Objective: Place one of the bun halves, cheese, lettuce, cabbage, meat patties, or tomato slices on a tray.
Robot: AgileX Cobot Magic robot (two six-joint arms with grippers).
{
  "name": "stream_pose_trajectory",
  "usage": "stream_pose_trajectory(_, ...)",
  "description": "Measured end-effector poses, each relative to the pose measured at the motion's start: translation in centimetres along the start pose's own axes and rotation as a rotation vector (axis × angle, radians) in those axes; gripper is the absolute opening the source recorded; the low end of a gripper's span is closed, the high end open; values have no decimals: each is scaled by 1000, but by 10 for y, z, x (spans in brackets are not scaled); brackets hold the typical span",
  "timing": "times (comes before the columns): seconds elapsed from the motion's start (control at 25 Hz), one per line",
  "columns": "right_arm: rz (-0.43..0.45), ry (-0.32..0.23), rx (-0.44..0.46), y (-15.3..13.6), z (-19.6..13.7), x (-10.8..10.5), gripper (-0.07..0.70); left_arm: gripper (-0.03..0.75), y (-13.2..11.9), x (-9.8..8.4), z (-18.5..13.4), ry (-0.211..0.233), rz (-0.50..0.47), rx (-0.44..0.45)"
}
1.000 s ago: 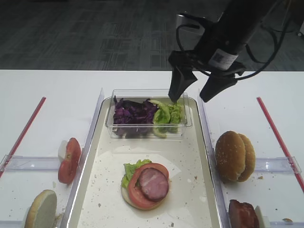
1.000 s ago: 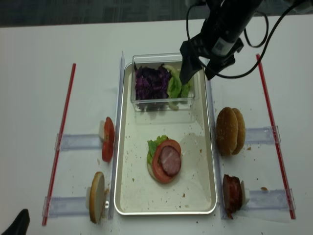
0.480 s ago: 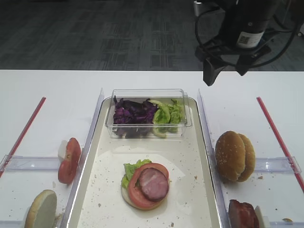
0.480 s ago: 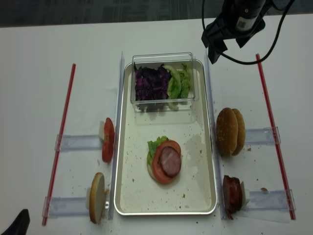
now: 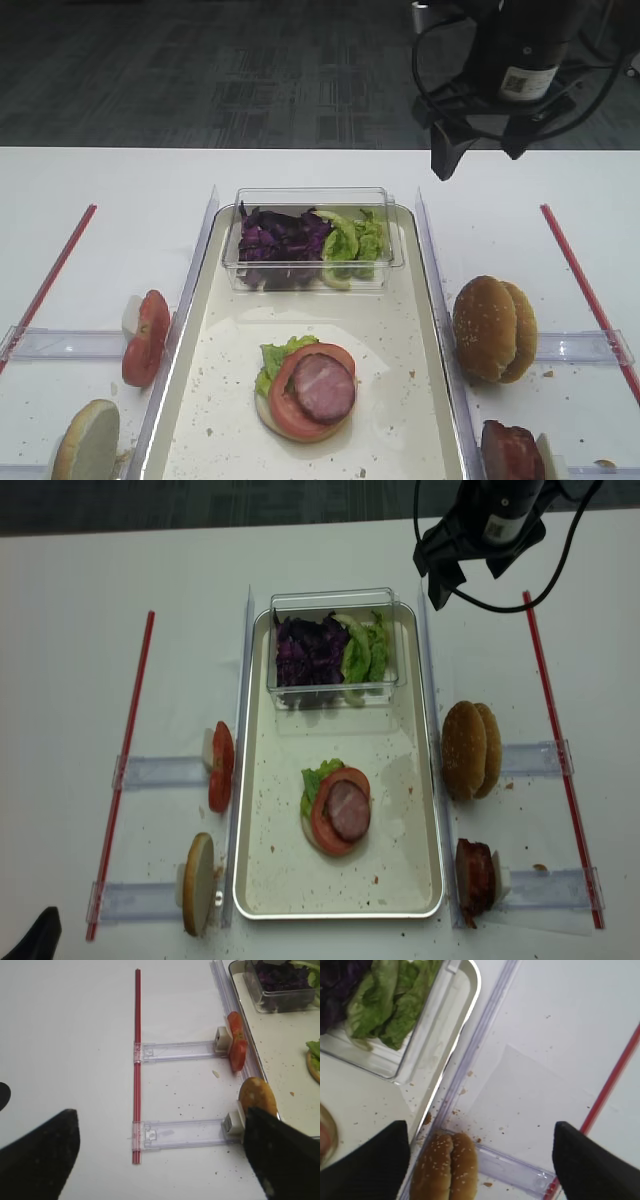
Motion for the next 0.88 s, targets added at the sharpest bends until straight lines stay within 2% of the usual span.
stream_pose_trajectory(0.2, -46, -50, 17, 1, -6, -15, 603, 613, 0, 0, 0, 0, 0, 0)
stream_pose_trajectory(0.64, -95, -294, 20, 10, -50, -96, 603, 613, 0, 0, 0, 0, 0, 0)
stream_pose_trajectory(0.88, -78, -365, 2, 14, -65, -116, 603, 613, 0, 0, 0, 0, 0, 0)
Point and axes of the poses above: a point on each arm's last joint axis where the gripper is mounted, y pointing back along that axis away from the gripper, x along the wrist's bending axis when the last joint is at zero, z = x × y, the point moved 4 cm from there along -y, pointing out along that axis toward the gripper, and after that the axes turned 15 degrees about y, right-handed, at the moved point
